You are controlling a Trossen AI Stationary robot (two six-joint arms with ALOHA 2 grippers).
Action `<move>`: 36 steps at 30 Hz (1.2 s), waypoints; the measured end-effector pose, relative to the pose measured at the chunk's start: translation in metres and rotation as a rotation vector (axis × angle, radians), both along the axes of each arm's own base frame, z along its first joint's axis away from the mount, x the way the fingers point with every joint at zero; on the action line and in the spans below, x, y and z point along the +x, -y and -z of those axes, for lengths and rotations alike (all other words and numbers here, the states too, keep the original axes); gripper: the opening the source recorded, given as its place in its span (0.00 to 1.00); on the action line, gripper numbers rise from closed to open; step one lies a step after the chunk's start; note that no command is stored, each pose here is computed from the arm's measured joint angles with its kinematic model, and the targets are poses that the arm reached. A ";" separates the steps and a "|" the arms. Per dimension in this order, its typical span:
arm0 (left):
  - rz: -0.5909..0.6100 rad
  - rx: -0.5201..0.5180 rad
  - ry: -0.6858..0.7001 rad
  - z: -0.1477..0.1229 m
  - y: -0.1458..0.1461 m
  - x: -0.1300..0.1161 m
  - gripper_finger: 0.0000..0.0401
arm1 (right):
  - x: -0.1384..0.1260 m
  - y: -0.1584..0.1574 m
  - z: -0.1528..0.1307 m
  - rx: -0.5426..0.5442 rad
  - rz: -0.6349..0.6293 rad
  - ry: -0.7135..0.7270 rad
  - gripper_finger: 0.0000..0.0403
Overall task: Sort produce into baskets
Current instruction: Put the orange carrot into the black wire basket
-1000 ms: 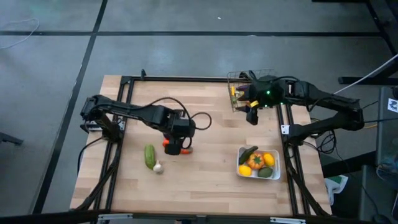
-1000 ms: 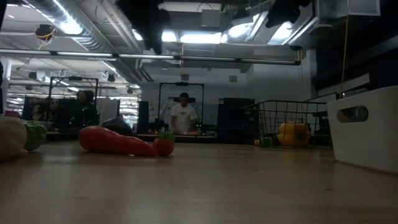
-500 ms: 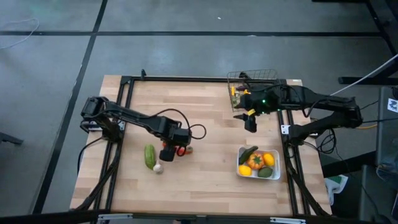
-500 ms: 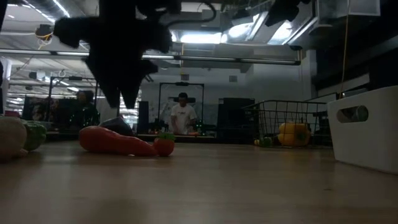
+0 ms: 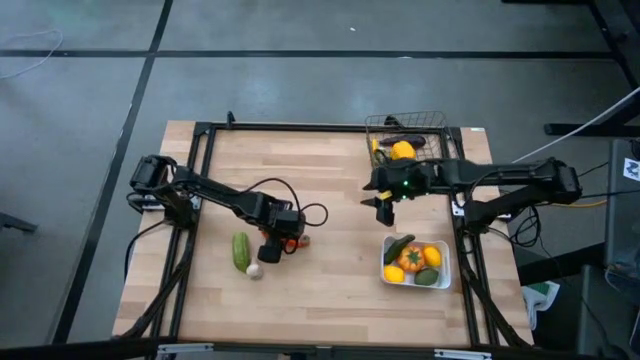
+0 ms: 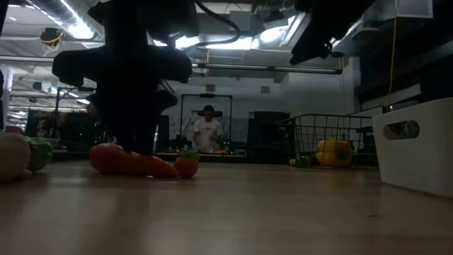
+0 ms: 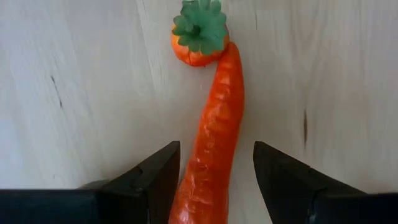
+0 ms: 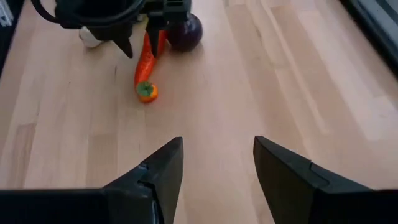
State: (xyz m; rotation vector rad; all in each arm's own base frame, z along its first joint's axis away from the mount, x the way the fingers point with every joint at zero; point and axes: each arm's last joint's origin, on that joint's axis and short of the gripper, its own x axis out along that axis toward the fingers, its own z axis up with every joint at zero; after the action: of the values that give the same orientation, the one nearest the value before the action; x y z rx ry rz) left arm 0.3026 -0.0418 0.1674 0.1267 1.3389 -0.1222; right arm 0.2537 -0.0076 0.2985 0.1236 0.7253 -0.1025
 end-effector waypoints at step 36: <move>-0.113 -0.060 0.054 0.017 0.000 -0.004 0.28 | -0.003 -0.002 0.049 0.049 0.020 0.003 0.48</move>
State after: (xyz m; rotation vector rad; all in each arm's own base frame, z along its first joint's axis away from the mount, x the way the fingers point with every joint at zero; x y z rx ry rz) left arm 0.2989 -0.0413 0.1501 0.0033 1.2839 -0.0628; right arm 0.2511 -0.0054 0.2491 0.1775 0.7243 -0.1037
